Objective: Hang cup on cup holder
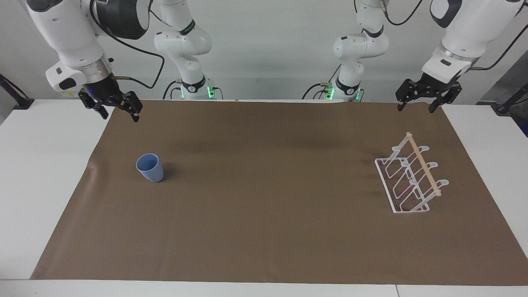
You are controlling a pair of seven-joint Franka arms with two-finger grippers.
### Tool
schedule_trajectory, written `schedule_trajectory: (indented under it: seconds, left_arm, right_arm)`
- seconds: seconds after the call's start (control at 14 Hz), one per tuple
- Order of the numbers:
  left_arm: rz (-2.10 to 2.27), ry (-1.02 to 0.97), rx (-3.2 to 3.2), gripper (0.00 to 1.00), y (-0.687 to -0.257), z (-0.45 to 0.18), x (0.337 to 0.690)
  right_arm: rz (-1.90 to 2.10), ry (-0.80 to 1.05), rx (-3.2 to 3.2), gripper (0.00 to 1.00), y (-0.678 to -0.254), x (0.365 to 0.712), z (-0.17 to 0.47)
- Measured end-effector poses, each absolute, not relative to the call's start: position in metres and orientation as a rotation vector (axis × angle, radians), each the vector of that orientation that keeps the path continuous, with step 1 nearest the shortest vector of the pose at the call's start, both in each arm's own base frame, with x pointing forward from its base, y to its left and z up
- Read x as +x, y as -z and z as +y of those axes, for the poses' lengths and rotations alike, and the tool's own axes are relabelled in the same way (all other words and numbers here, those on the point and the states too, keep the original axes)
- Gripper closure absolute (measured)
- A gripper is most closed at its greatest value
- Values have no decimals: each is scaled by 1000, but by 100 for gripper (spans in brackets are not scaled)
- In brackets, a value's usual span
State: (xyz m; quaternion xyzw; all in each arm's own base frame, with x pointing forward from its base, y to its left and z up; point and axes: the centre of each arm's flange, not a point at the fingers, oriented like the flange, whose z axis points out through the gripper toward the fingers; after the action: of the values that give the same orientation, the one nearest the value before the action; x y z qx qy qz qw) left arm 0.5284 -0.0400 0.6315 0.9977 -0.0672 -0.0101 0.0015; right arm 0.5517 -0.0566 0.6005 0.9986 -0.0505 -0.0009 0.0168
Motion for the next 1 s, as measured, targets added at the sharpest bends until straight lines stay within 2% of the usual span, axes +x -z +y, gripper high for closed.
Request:
schedule_trajectory:
  seconds: [0.71,1.0]
  left_arm:
    - [-221,36,3131,0,-630,-40,528]
    - [-222,36,3130,0,-630,-40,528]
  right_arm:
    - [-88,-3,3107,0,-600,551,-70]
    - [-37,-33,3109,0,-583,549,-70]
